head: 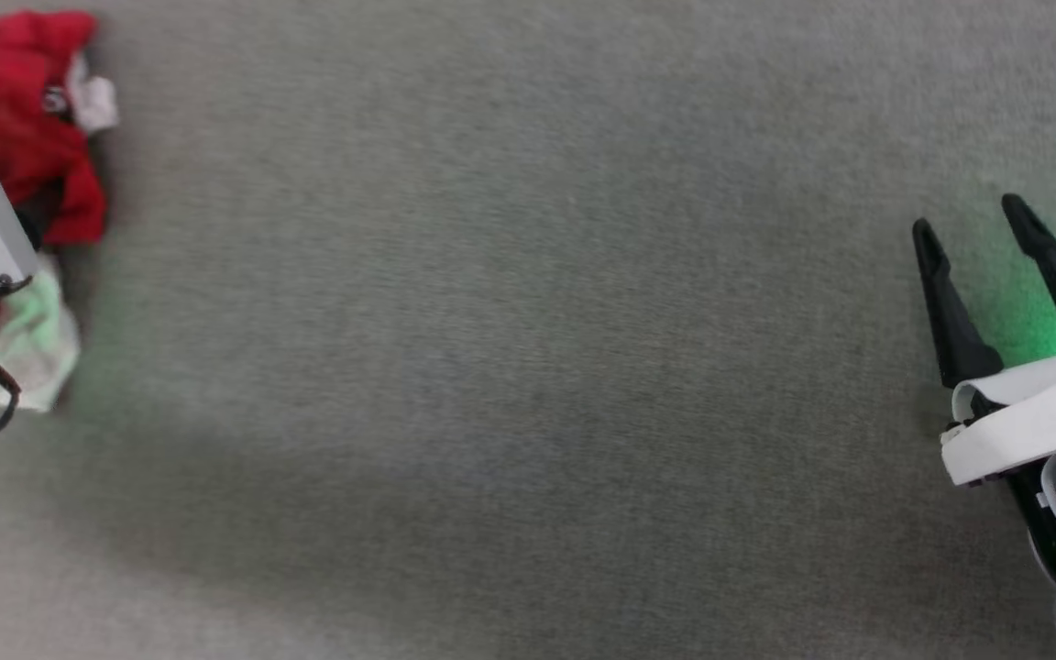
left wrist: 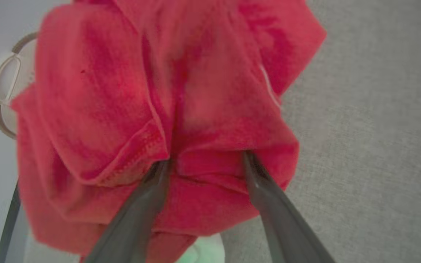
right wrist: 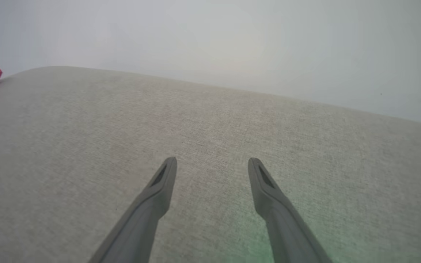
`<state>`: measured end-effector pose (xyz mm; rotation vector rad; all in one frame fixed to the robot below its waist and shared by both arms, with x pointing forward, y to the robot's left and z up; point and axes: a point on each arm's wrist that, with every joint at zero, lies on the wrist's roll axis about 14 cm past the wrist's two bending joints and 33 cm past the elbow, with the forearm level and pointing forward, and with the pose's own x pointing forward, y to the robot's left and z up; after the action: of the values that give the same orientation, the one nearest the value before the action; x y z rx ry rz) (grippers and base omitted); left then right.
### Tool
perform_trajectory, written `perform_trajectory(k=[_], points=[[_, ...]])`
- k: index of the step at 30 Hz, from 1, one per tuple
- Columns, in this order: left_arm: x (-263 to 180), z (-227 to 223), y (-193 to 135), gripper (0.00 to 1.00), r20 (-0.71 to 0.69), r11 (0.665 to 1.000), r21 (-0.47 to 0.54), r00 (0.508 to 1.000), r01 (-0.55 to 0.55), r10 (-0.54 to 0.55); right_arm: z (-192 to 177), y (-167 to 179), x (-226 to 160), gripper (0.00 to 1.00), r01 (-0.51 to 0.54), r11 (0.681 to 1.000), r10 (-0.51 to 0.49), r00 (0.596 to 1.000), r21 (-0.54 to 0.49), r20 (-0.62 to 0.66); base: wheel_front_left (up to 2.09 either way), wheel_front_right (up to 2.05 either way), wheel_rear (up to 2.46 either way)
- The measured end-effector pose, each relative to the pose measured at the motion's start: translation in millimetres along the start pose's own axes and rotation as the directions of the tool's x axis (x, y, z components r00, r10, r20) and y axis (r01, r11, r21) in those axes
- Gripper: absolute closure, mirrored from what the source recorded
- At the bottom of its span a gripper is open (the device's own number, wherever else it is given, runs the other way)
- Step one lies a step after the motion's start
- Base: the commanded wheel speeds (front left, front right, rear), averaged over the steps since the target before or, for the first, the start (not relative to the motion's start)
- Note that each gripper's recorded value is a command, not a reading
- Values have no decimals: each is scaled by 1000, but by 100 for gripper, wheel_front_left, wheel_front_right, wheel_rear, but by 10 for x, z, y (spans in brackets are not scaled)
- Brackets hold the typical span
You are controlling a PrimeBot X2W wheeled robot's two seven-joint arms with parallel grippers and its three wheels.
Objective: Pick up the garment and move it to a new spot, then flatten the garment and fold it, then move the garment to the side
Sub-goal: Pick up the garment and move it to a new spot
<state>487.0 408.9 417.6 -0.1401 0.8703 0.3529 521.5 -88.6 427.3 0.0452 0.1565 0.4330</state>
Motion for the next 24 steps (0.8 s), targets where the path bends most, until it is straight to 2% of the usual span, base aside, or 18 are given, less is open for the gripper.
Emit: perform_trajectory(k=[7,8,9,10,19,24], points=[[465,-238,-198,0,-112,1000,-18,994,-2,0,-234,-231,-81,0,53,999,-53,997,-2,-59,0,0,0],[504,-243,-223,24,-115,1000,-22,993,-2,0,-247,-249,-91,0,58,998,-58,996,-2,-62,0,0,0],[533,-243,-232,84,-115,1000,-26,993,-5,2,-260,-265,-101,0,62,998,-62,996,-3,-67,0,0,0],[552,-233,-238,100,-106,1000,-29,994,-6,3,-264,-276,-109,0,65,998,-65,995,-4,-69,0,0,0],[347,89,-150,100,38,999,-34,999,-8,9,-155,-240,-179,0,70,998,-70,996,-7,-59,0,0,0],[-65,633,33,100,209,999,18,978,-28,24,3,-154,-233,0,64,998,-64,998,2,-23,0,0,0]])
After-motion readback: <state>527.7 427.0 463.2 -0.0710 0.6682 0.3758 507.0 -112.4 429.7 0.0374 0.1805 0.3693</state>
